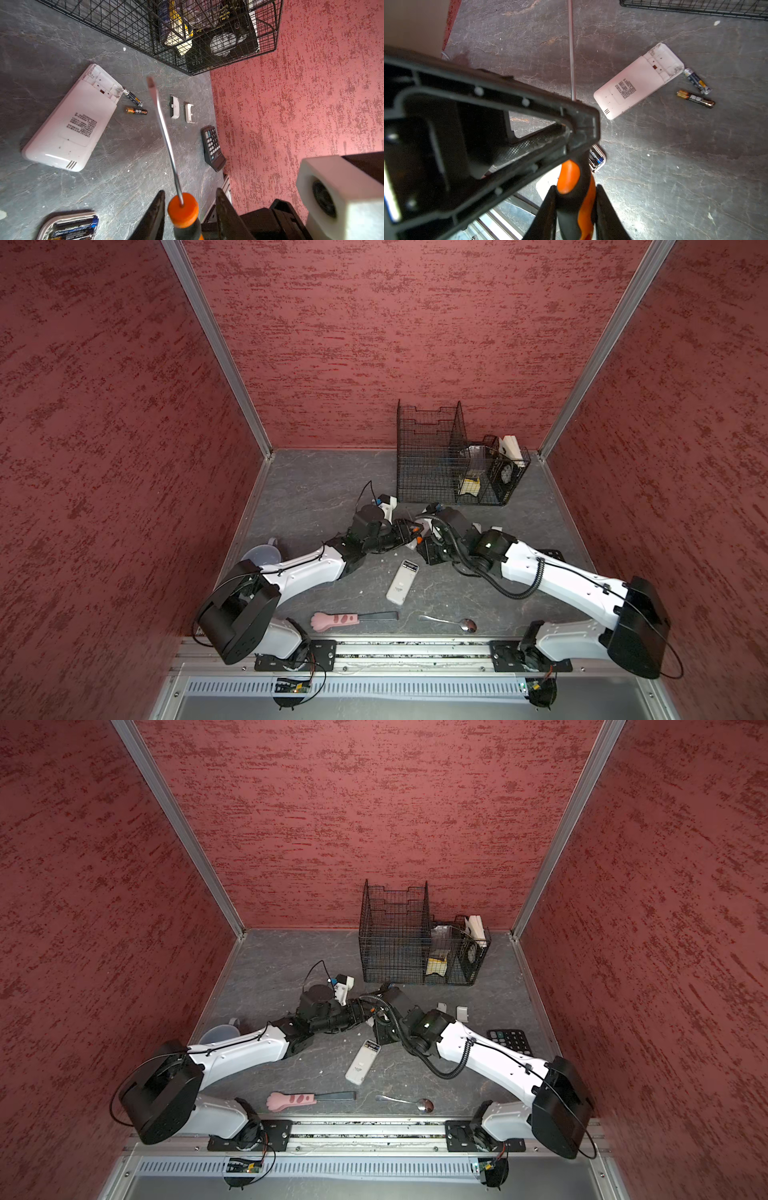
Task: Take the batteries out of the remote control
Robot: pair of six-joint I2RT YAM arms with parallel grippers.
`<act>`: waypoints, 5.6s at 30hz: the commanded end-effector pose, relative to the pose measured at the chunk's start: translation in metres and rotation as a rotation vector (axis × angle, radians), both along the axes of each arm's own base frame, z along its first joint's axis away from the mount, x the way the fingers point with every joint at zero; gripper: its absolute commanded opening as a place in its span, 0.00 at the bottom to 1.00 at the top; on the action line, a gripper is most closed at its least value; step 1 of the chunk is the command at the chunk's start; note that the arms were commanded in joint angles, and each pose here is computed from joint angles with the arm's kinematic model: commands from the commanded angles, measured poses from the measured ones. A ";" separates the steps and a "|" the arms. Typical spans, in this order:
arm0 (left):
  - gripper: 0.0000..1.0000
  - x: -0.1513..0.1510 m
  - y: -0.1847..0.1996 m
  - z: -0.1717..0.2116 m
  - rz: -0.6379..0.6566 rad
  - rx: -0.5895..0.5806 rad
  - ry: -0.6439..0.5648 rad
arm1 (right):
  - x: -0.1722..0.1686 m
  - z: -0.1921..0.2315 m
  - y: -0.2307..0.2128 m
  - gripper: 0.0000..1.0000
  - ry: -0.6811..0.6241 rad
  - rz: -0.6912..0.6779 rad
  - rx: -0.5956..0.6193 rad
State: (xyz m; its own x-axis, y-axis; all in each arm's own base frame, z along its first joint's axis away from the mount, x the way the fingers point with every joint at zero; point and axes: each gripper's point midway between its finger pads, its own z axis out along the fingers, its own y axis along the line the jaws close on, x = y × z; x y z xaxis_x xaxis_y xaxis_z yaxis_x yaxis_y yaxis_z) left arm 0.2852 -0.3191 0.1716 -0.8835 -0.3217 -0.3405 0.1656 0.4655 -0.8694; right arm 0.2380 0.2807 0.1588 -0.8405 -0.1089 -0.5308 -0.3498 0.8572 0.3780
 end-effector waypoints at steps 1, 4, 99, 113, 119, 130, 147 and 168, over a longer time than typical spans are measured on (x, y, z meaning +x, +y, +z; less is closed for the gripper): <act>0.36 0.007 -0.004 0.006 0.007 -0.004 -0.041 | 0.001 0.013 0.005 0.05 -0.028 -0.003 0.047; 0.34 0.008 -0.003 0.004 0.016 0.003 -0.042 | 0.000 0.013 0.006 0.05 -0.026 0.000 0.051; 0.00 0.013 0.019 0.009 0.129 -0.106 0.206 | 0.030 0.048 0.025 0.42 -0.319 -0.140 0.381; 0.00 0.011 0.019 0.006 0.125 -0.107 0.208 | 0.041 0.043 0.028 0.28 -0.333 -0.188 0.390; 0.00 0.011 0.020 0.004 0.125 -0.107 0.211 | 0.042 0.041 0.019 0.18 -0.345 -0.232 0.401; 0.08 0.012 0.026 0.008 0.143 -0.111 0.192 | 0.037 0.039 0.018 0.00 -0.332 -0.198 0.369; 0.56 0.002 0.092 0.027 0.258 0.043 0.037 | 0.002 0.039 0.005 0.00 -0.187 -0.143 0.360; 0.65 -0.072 0.124 -0.036 0.126 0.380 0.071 | -0.035 0.028 -0.026 0.00 0.110 -0.246 0.294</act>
